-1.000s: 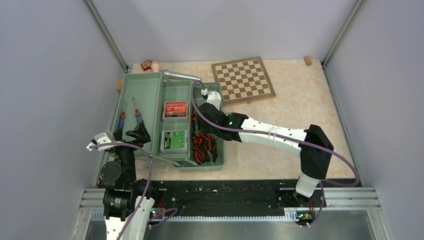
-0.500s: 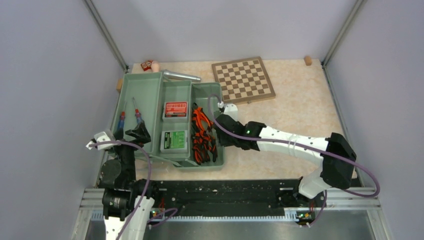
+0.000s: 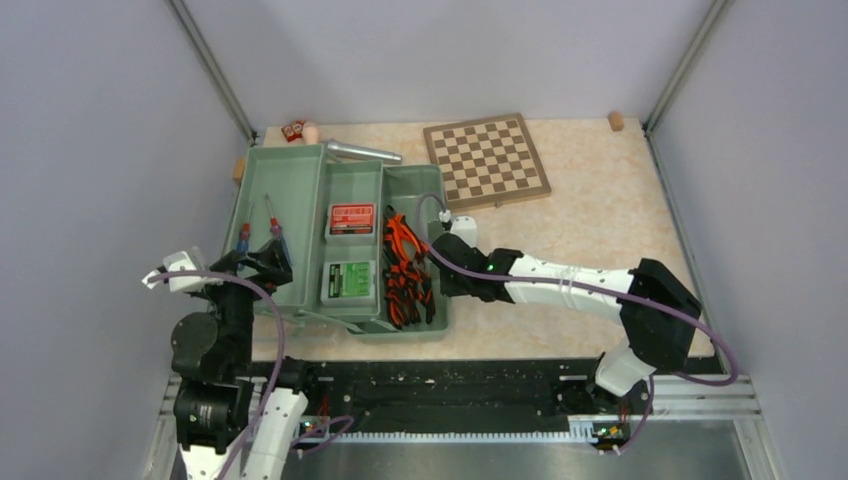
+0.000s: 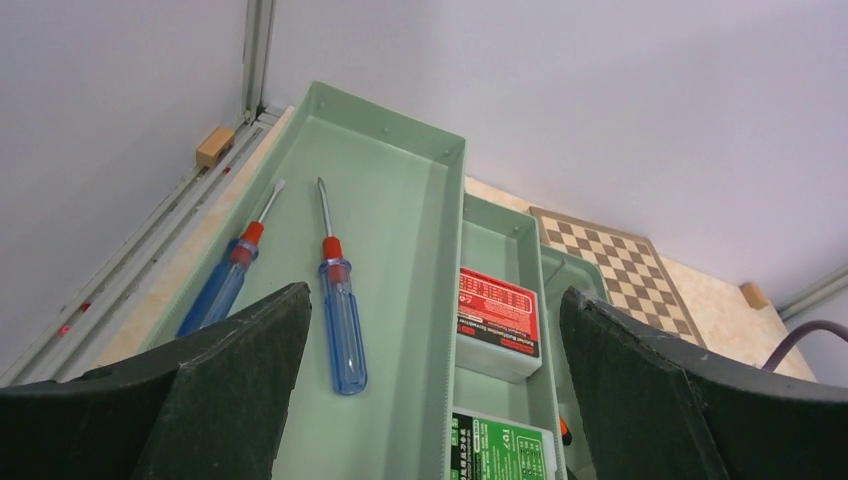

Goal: Pack the tool kit

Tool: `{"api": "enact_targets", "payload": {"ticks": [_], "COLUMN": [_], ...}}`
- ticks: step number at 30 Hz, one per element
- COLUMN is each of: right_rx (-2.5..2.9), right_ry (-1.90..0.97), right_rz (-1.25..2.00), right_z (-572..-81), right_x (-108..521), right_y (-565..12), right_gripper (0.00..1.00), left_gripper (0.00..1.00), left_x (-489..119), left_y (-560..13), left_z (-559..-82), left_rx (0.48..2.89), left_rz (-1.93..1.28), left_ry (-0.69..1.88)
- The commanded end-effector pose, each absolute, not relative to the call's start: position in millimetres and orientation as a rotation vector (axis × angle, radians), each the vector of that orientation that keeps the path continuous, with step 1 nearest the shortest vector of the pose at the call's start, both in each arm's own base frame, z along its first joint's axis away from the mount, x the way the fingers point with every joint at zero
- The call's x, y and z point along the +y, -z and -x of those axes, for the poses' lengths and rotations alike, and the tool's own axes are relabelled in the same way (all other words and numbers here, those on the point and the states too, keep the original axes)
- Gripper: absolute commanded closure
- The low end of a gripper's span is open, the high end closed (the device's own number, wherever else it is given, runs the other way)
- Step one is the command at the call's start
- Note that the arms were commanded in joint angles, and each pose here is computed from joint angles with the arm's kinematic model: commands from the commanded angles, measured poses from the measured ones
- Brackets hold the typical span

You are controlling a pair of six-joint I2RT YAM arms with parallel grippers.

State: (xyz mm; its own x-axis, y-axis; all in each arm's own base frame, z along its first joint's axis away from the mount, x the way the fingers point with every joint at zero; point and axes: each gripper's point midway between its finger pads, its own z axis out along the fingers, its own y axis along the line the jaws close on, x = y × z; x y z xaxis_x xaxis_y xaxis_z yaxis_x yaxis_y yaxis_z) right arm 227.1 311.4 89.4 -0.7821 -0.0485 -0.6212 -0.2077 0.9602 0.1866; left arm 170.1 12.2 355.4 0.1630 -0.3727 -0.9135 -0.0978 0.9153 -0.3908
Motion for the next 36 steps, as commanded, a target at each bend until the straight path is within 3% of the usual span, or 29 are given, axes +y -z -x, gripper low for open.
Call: {"api": "enact_targets", "payload": {"ticks": [1,3,12,22,36], "right_rx": [2.401,2.380,2.262,2.188,2.175], "right_ry": [-0.226,-0.203,-0.037,0.092,0.170], "right_rz": [0.082,0.054,-0.056,-0.185,-0.287], "right_z": [-256,-264,-291,-320,-322], "right_x": [275,262,217,156,109], "right_y": [-87,-90,-107,-119,-113], "right_gripper": [0.94,1.00,1.00,1.00,1.00], "left_gripper": [0.01,0.01,0.02,0.03,0.05], "left_x": [-2,-11,-34,-16,31], "left_y": [-352,-355,-353,-327,-312], "left_z": [-179,-183,-209,-249,-283], "left_rx": [1.511,1.540,1.678,1.753,1.734], "left_rz": [0.366,0.349,0.374,0.557,0.767], "left_ry": [0.247,0.290,0.414,0.319,0.251]}}
